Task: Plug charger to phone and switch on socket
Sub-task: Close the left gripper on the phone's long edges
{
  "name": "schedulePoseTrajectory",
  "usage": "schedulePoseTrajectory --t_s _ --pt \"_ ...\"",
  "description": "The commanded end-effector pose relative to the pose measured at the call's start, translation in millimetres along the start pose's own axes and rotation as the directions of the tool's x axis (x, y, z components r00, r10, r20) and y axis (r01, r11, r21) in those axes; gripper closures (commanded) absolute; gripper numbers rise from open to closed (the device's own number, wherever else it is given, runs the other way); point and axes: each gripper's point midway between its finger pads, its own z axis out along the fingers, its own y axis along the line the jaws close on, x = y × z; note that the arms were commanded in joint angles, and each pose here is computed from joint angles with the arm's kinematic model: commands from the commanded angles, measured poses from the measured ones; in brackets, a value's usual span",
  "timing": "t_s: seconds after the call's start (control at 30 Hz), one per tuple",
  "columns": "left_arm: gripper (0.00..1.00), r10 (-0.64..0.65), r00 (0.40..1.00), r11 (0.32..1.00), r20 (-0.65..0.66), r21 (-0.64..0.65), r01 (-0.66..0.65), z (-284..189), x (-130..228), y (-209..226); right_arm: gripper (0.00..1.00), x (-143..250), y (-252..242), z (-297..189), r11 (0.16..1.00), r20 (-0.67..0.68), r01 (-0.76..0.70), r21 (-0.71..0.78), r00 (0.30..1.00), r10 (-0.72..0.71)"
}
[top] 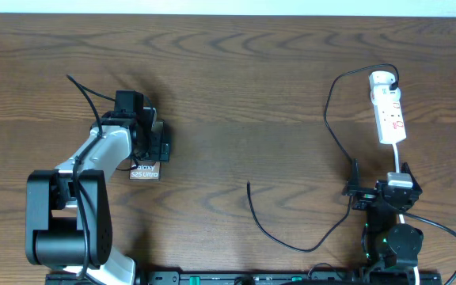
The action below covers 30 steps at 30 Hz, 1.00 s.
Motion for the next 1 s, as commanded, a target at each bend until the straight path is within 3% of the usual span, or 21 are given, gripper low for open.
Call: schedulePoseTrajectory --t_s 0.0,0.97 --pt "0.03 -0.012 0.999 1.0 -0.042 -0.021 0.012 11 9 5 0.01 0 1 0 1.0 0.001 0.009 -0.001 1.0 -0.009" --pt "0.03 -0.009 0.997 1.0 -0.073 -0.02 0.007 20 14 5 0.01 0 1 0 1.0 0.001 0.009 -0.001 1.0 -0.009"
